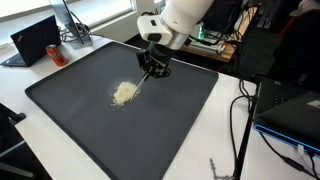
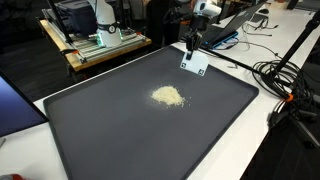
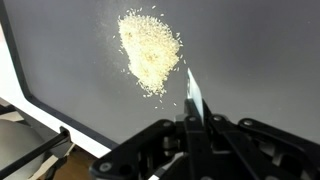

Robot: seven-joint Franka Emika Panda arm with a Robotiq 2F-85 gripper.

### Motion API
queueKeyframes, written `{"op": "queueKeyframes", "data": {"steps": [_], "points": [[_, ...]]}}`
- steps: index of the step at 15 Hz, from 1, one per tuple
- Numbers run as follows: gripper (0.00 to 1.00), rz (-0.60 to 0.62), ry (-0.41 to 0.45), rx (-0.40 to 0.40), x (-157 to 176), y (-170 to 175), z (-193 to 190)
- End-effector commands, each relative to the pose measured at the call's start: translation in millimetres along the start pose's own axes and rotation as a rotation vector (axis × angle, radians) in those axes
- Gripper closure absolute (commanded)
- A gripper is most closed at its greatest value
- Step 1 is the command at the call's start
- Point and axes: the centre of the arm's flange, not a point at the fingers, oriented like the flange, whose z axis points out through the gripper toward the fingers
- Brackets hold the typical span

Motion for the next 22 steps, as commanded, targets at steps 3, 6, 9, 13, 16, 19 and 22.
{"op": "queueKeyframes", "data": {"steps": [3,6,9,13,16,19,22], "points": [[0.99,0.039,-0.051,-0.152,42,-29,8],[0.99,0.039,-0.090,-0.178,54,-37,14],[0.99,0.046,-0.144,-0.153,69,-29,17],[0.99,0.061,-0.216,-0.065,93,5,13],[0.99,0.074,-0.274,0.057,110,41,8],[0.99,0.099,-0.296,0.158,122,80,7],[0.99,0.123,-0.267,0.229,130,120,11]]}}
